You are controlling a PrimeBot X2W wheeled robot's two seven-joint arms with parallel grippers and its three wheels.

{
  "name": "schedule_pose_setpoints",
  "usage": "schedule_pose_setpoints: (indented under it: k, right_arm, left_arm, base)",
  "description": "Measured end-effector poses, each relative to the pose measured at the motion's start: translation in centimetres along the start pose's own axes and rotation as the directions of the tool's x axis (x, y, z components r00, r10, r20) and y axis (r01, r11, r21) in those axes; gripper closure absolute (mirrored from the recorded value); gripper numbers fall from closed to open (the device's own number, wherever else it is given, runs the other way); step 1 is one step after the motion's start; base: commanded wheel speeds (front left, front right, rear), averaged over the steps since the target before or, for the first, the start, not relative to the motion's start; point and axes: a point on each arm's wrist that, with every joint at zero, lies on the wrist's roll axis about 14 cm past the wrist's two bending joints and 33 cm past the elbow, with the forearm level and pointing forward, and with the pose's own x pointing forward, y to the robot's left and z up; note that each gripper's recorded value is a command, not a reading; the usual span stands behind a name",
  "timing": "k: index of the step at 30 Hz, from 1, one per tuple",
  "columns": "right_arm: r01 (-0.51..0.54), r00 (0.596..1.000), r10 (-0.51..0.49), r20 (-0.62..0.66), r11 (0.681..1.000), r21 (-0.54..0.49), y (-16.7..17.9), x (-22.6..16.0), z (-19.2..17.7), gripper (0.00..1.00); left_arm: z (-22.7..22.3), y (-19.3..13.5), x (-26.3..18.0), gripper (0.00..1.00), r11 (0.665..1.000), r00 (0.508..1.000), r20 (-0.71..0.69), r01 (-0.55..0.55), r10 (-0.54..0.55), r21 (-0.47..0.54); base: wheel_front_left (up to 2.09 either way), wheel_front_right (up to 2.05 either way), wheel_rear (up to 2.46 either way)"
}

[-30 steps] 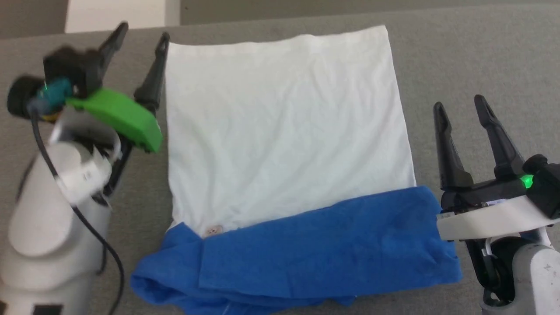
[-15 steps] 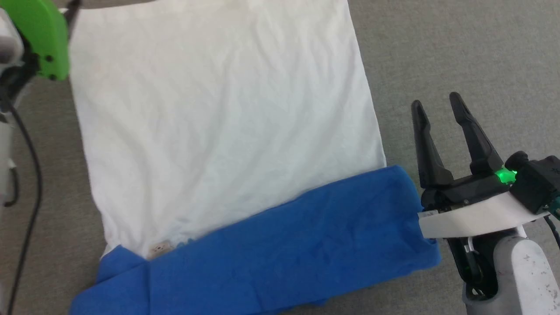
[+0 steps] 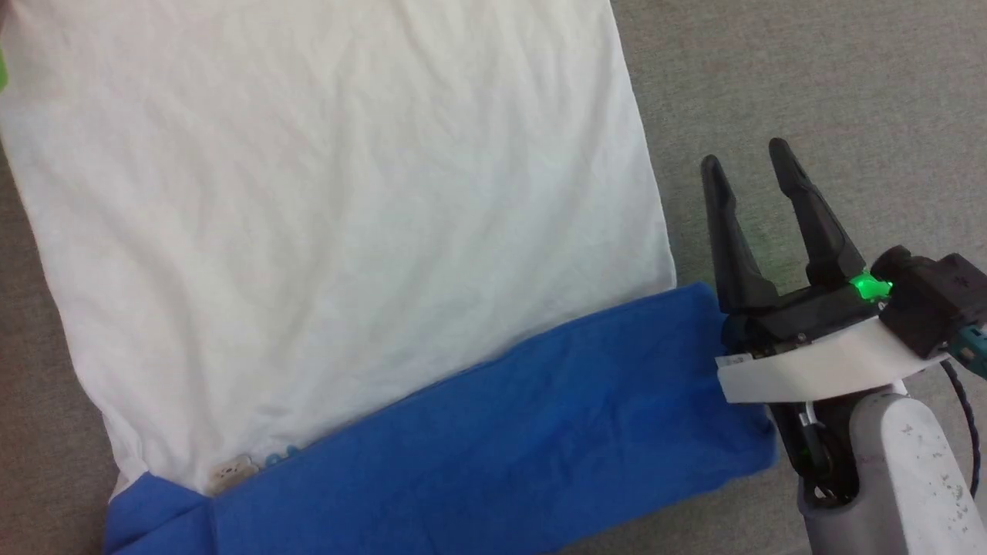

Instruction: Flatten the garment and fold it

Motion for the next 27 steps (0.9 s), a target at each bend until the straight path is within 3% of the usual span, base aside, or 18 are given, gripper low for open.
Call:
schedule_pose_setpoints:
  k: [1,10,16,19,27]
  right_arm:
    - [-0.022,1.000,0.022,0.002,1.000,-0.014,0.6,0.7,0.1,0.00]
    - [-0.083,0.997,0.082,-0.016,0.983,-0.167,1.9,7.5,3.6,0.00]
    - [-0.104,0.986,0.084,-0.145,0.984,-0.143,2.4,14.3,4.9,0.00]
    - [-0.088,0.968,0.060,-0.244,0.991,-0.105,2.0,16.7,4.1,0.00]
    - [-0.037,0.872,-0.020,-0.489,0.994,-0.107,1.1,20.1,-0.4,0.00]
  left_arm:
    - [-0.2,-0.3,-0.3,1.00,1.000,1.000,-0.022,0.013,-0.013,-0.002]
    - [0.0,-1.1,-1.3,1.00,0.998,0.999,0.014,0.034,-0.035,0.050]
    - [0.4,-1.1,-1.5,1.00,0.996,0.998,0.050,0.042,-0.046,0.075]
    - [0.5,-1.2,-1.7,1.00,0.995,0.996,0.063,0.050,-0.056,0.085]
    - [0.7,-1.4,-1.9,1.00,0.990,0.991,0.106,0.068,-0.081,0.124]
  base:
    - [0.00,0.00,0.00]
    - [0.00,0.00,0.00]
    - [0.00,0.00,0.00]
    - [0.00,0.00,0.00]
    - [0.00,0.00,0.00]
